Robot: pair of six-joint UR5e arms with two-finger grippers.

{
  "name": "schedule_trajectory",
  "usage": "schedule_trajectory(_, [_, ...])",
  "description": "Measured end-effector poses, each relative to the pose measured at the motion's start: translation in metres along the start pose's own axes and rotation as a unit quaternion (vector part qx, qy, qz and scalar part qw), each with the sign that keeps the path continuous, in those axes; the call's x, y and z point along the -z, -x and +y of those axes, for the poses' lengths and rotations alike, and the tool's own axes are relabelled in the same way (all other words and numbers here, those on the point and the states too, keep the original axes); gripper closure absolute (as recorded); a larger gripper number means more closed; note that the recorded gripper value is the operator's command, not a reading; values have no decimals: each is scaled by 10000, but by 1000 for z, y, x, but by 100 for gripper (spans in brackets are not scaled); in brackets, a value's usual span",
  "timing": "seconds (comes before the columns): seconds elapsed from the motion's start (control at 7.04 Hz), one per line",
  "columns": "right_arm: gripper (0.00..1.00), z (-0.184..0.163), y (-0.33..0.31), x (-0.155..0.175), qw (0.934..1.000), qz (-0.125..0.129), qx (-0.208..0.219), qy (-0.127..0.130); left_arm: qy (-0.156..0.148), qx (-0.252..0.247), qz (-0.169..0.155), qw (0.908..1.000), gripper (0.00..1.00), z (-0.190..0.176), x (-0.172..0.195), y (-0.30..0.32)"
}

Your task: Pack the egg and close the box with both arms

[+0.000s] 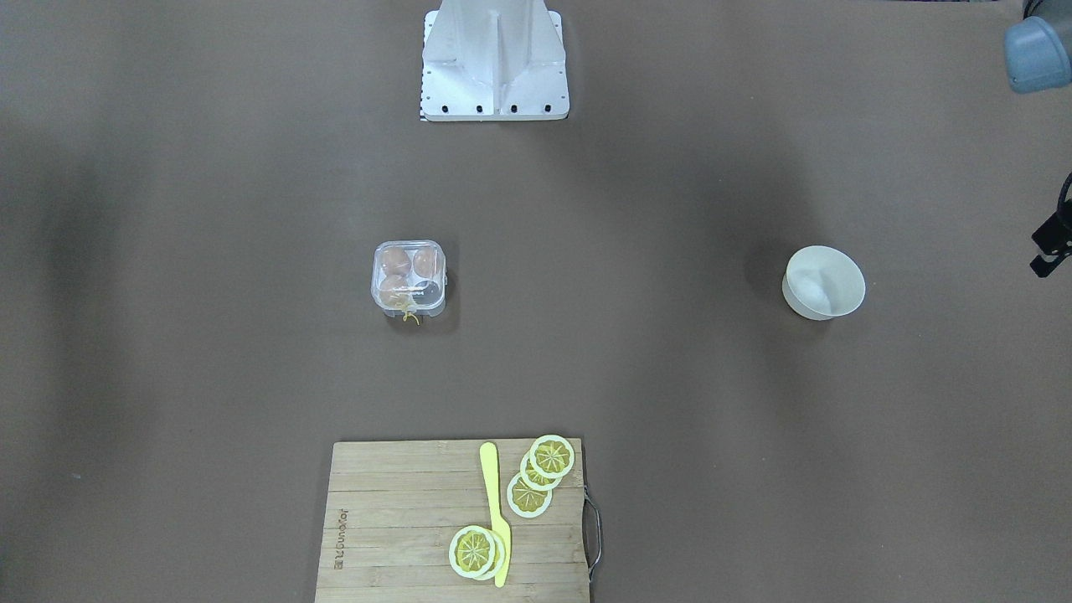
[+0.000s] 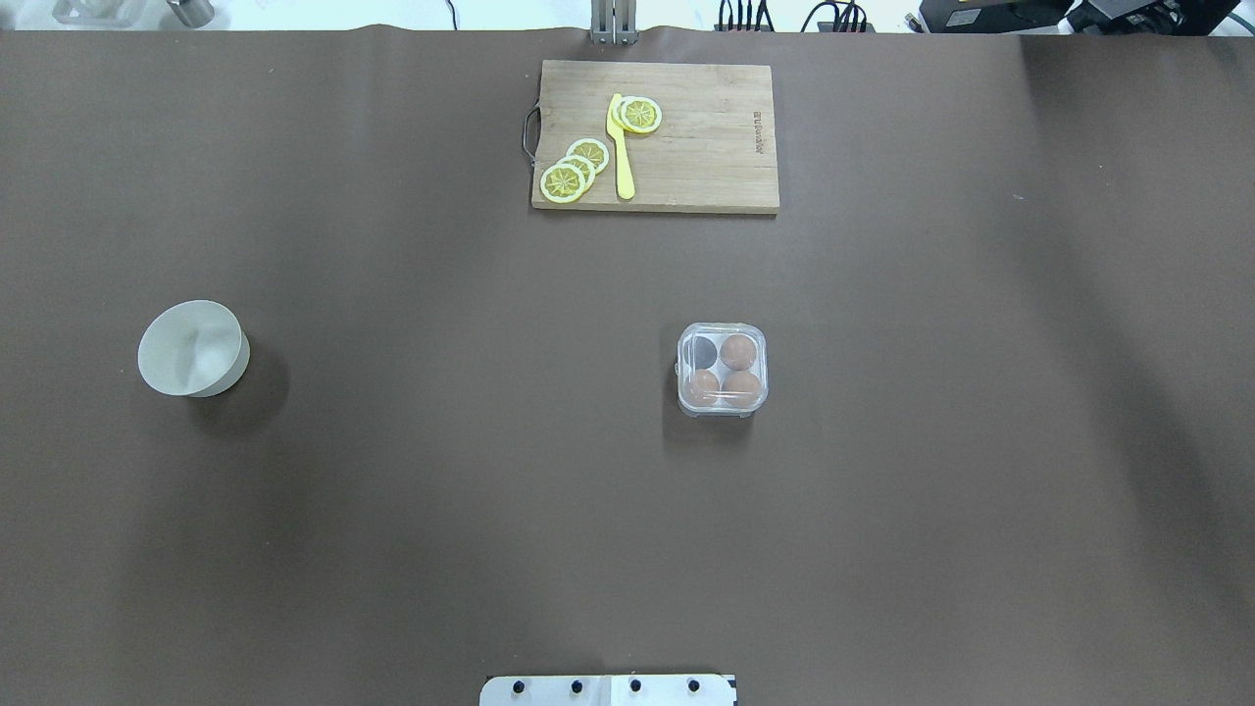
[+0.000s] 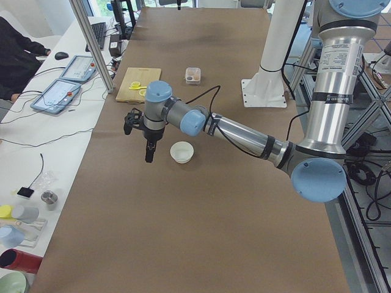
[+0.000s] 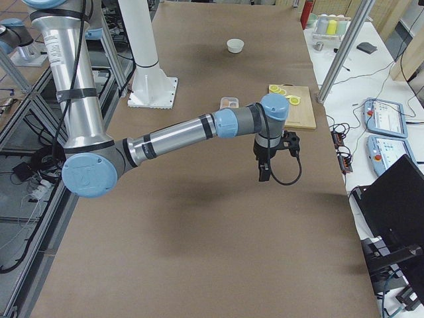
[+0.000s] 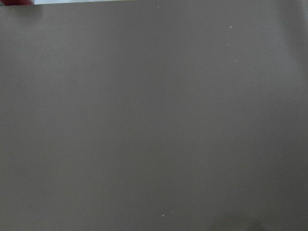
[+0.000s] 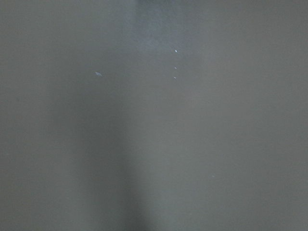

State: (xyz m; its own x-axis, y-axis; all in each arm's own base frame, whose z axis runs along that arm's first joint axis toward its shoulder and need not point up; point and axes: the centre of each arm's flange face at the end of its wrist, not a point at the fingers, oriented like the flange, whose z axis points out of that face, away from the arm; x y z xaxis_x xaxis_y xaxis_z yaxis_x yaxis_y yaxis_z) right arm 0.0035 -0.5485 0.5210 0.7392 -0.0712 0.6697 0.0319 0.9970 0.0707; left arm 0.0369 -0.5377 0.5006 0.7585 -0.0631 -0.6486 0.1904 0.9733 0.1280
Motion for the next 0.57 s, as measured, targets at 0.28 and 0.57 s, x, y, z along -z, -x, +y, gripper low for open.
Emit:
schedule_trajectory(0.28, [0, 23, -71, -9, 9997, -189, 30, 121, 263, -124, -182, 9994, 2, 2, -19, 68])
schedule_trajectory(0.57, [0, 36, -109, -9, 9996, -244, -74, 114, 546, 106, 218, 9982, 2, 13, -25, 140])
